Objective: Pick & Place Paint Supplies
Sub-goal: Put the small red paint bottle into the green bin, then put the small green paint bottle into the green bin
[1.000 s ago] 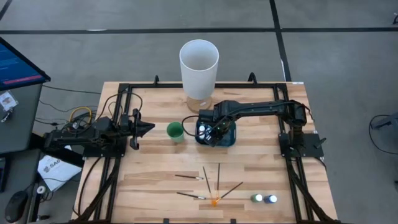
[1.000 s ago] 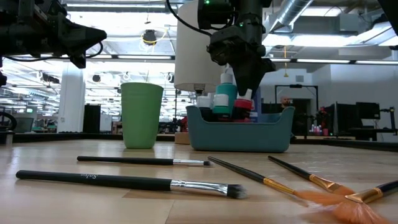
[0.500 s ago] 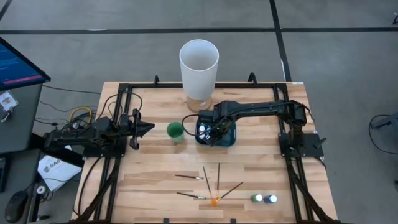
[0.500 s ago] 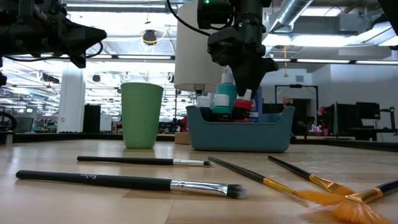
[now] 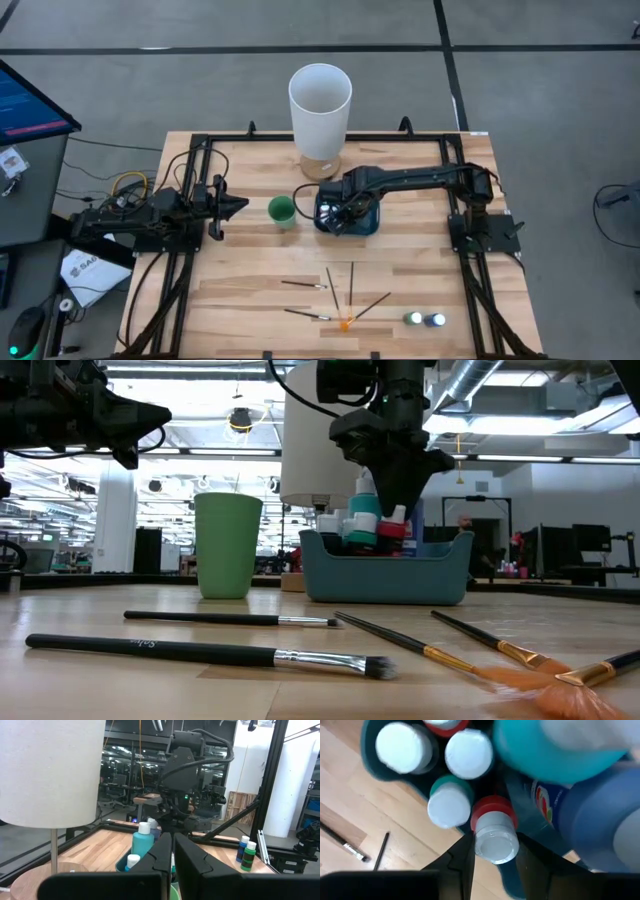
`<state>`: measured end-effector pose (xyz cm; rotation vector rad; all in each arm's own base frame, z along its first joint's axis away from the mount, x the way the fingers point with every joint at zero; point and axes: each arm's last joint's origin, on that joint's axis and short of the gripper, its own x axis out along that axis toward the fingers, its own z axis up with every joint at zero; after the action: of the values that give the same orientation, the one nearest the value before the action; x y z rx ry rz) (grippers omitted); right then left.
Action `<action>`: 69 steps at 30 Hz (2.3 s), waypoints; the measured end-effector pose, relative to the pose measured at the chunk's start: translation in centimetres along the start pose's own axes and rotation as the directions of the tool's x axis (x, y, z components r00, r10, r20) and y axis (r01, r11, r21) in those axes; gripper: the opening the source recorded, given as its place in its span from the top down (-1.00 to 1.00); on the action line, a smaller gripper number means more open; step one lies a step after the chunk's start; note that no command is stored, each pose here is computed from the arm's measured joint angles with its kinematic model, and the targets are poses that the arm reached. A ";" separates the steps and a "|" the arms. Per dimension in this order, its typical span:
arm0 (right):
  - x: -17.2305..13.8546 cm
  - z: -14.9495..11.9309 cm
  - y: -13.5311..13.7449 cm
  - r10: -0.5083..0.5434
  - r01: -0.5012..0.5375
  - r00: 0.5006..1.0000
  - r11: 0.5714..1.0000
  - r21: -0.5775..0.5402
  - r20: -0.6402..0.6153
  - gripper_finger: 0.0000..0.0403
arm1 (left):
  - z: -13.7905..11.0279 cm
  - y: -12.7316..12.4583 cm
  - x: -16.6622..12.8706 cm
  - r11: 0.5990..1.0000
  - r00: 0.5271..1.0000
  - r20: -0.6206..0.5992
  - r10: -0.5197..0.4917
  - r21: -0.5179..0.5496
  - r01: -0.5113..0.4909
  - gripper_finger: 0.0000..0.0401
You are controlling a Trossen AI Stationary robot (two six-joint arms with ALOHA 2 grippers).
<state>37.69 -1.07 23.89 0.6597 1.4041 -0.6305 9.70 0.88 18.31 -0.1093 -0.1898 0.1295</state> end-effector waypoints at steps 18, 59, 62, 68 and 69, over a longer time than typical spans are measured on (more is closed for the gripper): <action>1.2 -0.3 0.6 -0.027 0.027 0.999 1.000 0.010 -0.041 0.43 | 0.0 0.0 0.0 1.000 1.000 0.000 0.000 0.000 0.000 0.96; 0.7 -0.1 0.7 0.005 -0.005 1.000 1.000 -0.026 -0.006 -0.01 | 0.1 0.0 0.0 1.000 1.000 0.008 -0.001 0.000 0.001 0.96; 0.1 -0.3 0.6 0.017 -0.017 1.000 1.000 -0.026 0.005 0.02 | 0.1 0.0 0.0 1.000 1.000 0.009 -0.001 0.000 0.001 0.96; -0.6 -0.4 0.4 0.027 -0.026 1.000 0.999 -0.026 0.014 0.05 | 0.2 0.0 0.0 1.000 1.000 0.016 -0.002 -0.001 0.002 0.96; -0.9 -0.6 0.2 0.025 -0.024 1.000 0.999 -0.028 0.013 0.05 | 0.2 0.0 0.0 1.000 1.000 0.017 -0.002 -0.001 0.002 0.96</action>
<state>37.41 -0.51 24.75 0.6485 1.3885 -0.5935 9.67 0.87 18.47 -0.1092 -0.2065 0.1281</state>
